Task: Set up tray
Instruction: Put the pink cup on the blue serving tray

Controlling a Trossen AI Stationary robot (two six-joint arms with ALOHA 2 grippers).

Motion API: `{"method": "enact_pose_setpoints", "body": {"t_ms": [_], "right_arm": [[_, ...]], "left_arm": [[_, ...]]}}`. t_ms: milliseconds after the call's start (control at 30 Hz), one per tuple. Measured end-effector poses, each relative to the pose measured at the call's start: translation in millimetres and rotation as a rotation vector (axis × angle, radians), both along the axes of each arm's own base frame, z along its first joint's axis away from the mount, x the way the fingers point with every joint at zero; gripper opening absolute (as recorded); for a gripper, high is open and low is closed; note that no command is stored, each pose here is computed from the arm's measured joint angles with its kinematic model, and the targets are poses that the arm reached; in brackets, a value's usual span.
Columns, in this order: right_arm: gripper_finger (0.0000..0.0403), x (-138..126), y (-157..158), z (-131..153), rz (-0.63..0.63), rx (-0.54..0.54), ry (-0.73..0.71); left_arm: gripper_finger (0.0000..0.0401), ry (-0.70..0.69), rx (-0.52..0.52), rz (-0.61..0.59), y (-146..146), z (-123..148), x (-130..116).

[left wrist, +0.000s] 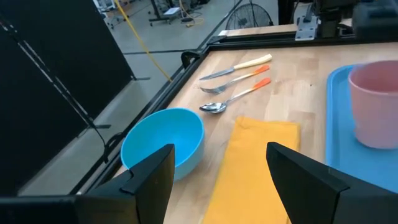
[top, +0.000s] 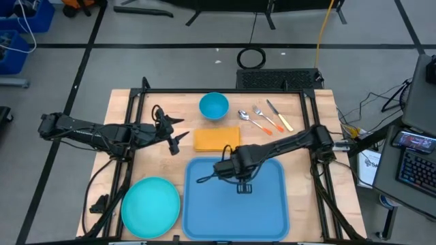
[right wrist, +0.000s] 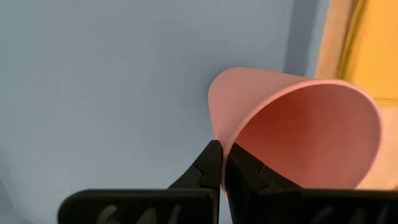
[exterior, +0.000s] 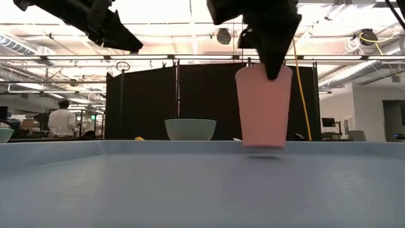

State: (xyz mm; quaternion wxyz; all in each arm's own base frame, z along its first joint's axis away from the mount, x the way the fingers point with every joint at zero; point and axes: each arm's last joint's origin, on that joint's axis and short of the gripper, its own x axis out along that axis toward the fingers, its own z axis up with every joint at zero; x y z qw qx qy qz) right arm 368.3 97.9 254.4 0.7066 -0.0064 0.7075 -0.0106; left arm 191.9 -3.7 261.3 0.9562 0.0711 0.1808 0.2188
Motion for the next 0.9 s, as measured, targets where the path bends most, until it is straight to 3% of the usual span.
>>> {"method": "enact_pose_setpoints", "body": {"t_ms": [233,467,900], "right_arm": [[0.0,-43,-1,8,-0.129,0.015,-0.047],[0.0,-81,0,-3,-0.242,0.034,-0.021],[0.0,-98,17,-8,-0.279,0.005,0.043]], "left_arm": [[0.0255,-0.003,-0.006,-0.001,0,0,0],[0.0255,-0.004,-0.004,-0.001,0,0,0],[0.0255,-0.008,-0.002,-0.002,0,1,0]]}}
